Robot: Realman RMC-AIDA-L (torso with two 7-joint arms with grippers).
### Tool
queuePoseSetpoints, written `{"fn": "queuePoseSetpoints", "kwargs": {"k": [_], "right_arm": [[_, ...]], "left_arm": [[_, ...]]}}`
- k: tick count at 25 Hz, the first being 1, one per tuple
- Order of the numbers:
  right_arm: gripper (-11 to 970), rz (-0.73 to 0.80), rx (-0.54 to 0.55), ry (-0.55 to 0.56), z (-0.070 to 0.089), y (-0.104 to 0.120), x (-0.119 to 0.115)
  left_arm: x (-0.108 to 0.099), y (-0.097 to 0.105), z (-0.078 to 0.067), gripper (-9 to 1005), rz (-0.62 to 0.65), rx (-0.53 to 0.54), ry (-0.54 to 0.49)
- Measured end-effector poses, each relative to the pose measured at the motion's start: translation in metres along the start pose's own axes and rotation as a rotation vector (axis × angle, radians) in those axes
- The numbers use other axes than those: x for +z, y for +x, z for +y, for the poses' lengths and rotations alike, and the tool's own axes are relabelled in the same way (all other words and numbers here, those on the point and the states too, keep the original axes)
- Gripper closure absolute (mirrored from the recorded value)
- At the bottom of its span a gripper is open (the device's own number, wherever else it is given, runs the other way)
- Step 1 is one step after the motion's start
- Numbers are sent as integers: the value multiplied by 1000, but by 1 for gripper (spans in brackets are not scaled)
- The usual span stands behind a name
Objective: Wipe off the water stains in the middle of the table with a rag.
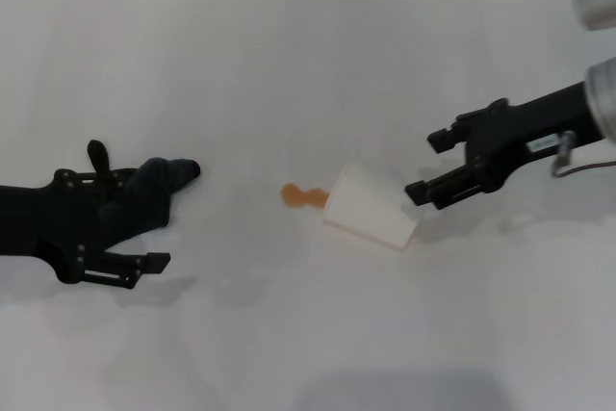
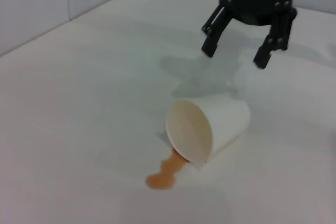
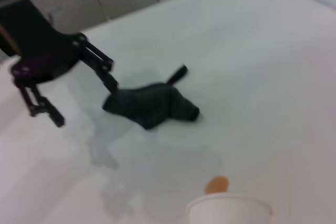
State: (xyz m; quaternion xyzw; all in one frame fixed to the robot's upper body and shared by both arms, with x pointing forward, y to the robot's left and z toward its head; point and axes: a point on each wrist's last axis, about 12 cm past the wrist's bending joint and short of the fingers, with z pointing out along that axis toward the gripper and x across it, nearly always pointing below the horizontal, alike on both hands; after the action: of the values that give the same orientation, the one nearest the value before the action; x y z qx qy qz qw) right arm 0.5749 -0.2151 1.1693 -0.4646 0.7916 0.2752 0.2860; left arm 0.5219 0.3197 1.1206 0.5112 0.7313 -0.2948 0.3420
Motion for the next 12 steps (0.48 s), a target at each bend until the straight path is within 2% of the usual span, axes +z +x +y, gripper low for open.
{"fn": "queuePoseSetpoints", "kwargs": {"k": [4,12], "right_arm": [[101,63,13,-1,4,-11,12],[107,105,11,9,9,-12,28]], "left_arm": [[1,2,-2,116,0,12,3],[8,4,-5,116,30,16,30]]}}
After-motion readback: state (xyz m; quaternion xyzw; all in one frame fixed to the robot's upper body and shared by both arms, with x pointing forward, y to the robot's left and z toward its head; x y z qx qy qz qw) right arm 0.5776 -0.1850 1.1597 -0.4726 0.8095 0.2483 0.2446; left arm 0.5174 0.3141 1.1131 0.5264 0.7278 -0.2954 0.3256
